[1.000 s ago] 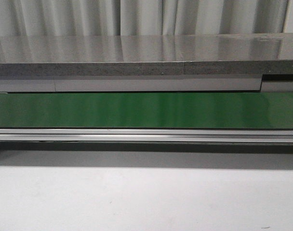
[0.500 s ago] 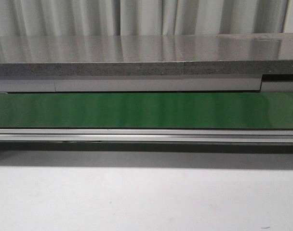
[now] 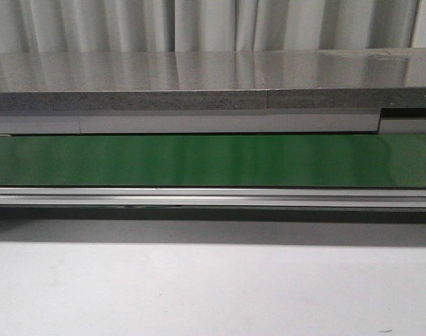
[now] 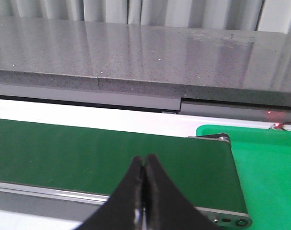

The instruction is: Move button from right to left

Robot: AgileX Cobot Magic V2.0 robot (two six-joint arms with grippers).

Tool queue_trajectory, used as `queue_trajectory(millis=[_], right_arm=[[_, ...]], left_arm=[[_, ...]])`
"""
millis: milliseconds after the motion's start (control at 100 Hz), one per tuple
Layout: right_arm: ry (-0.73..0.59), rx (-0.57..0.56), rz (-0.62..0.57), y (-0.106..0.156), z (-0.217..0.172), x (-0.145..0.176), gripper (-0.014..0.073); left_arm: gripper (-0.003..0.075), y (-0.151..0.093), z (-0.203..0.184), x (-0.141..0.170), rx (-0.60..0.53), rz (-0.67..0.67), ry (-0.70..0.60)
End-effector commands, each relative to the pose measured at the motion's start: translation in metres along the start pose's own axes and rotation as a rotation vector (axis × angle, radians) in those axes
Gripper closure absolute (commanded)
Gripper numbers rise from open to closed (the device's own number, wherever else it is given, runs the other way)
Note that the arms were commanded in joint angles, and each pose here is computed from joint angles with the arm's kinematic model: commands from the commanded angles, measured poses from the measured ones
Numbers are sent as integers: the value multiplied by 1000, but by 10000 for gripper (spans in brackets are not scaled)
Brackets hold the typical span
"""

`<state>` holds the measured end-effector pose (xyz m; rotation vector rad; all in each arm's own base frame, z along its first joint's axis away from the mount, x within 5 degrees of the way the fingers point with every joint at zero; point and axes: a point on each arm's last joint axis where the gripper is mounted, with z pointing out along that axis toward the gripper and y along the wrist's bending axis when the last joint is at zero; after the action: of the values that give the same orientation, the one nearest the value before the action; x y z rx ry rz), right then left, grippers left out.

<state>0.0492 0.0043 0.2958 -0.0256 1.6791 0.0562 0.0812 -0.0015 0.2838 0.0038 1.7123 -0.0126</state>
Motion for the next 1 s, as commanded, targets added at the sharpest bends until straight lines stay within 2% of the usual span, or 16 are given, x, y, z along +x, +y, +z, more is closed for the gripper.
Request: queue_trajectory(millis=[0,260,520,810,990], right_arm=[[-94,6,-6,0,-2,-14,662],[-94,6,-6,0,-2,-14,662],[-94,6,-6,0,-2,-14,662],[-94,6,-6,0,-2,-14,662],[-95,6,-6,0,-2,-15,662]], left_arm=[[741,3,0,-8,-31,-34,-127],[741,-1,-4,15,27,0,-272],[741,0,-17,42,16,0,-261],[741,0,-15,84,18,-16,-248],[741,0,-14,88,18,-17,-199]])
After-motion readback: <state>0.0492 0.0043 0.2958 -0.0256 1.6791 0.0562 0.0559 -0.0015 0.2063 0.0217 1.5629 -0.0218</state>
